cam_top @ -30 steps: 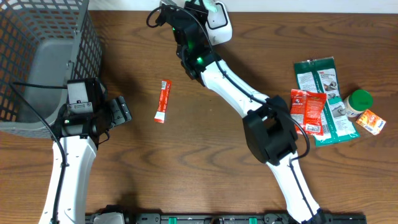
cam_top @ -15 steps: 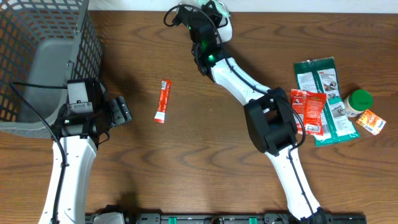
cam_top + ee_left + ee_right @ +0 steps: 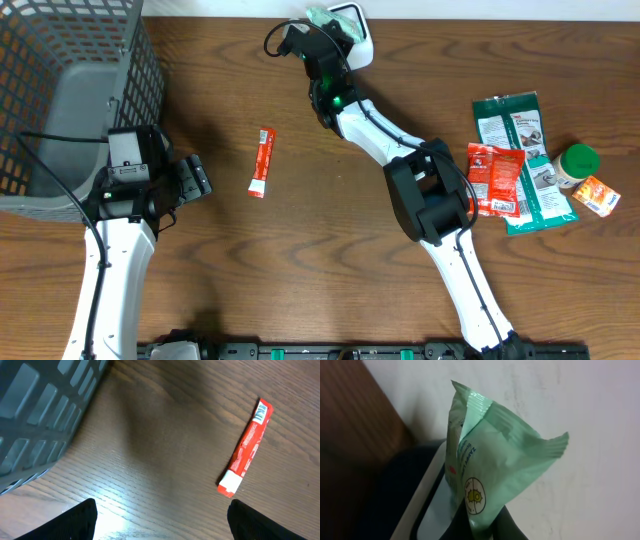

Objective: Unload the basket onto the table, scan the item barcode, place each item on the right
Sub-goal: 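Hold the wipes packet in front of the white scanner with the right gripper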

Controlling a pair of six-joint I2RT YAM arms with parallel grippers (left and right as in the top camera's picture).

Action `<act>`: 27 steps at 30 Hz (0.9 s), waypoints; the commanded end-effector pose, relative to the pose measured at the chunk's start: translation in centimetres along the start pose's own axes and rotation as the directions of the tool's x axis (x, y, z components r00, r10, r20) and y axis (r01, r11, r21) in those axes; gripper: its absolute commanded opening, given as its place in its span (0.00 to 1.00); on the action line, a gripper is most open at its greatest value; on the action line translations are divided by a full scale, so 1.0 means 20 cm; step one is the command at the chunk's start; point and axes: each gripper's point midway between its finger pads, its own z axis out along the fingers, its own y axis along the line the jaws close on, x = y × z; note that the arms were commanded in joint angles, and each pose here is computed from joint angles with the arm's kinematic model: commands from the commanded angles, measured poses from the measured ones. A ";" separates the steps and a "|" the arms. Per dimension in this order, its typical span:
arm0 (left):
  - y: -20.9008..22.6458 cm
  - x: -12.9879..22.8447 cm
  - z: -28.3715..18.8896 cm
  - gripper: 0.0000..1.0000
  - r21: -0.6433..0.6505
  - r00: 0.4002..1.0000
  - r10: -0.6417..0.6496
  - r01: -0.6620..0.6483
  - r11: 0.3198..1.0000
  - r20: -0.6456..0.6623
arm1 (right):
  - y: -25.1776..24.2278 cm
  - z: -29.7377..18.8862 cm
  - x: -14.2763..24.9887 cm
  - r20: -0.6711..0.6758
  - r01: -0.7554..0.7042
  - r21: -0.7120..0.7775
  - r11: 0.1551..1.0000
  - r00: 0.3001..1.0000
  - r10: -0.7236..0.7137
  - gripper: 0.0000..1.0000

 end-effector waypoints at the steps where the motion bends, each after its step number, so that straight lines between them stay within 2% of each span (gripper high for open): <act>1: 0.04 0.00 0.01 0.84 -0.030 1.000 -0.008 0.008 1.000 -0.002 | -0.02 0.01 -0.03 0.037 -0.061 0.014 0.998 0.998 0.060 0.01; 5: 0.04 0.00 0.01 0.84 -0.030 1.000 -0.008 0.008 1.000 -0.002 | -0.10 0.00 -0.08 0.073 -0.065 0.071 0.995 0.996 0.060 0.01; 10: 0.04 0.00 0.01 0.84 -0.030 1.000 -0.008 0.008 1.000 -0.002 | -0.19 -0.02 -0.13 0.094 0.073 0.156 0.985 0.992 -0.088 0.01; 15: 0.04 0.00 0.01 0.84 -0.030 1.000 -0.008 0.008 1.000 -0.002 | -0.24 -0.03 -0.15 0.093 0.097 0.195 0.976 0.989 -0.117 0.01; 27: 0.04 0.00 0.01 0.84 -0.030 1.000 -0.008 0.008 1.000 -0.002 | -0.03 0.01 -0.08 0.079 -0.111 0.004 0.994 0.991 0.110 0.01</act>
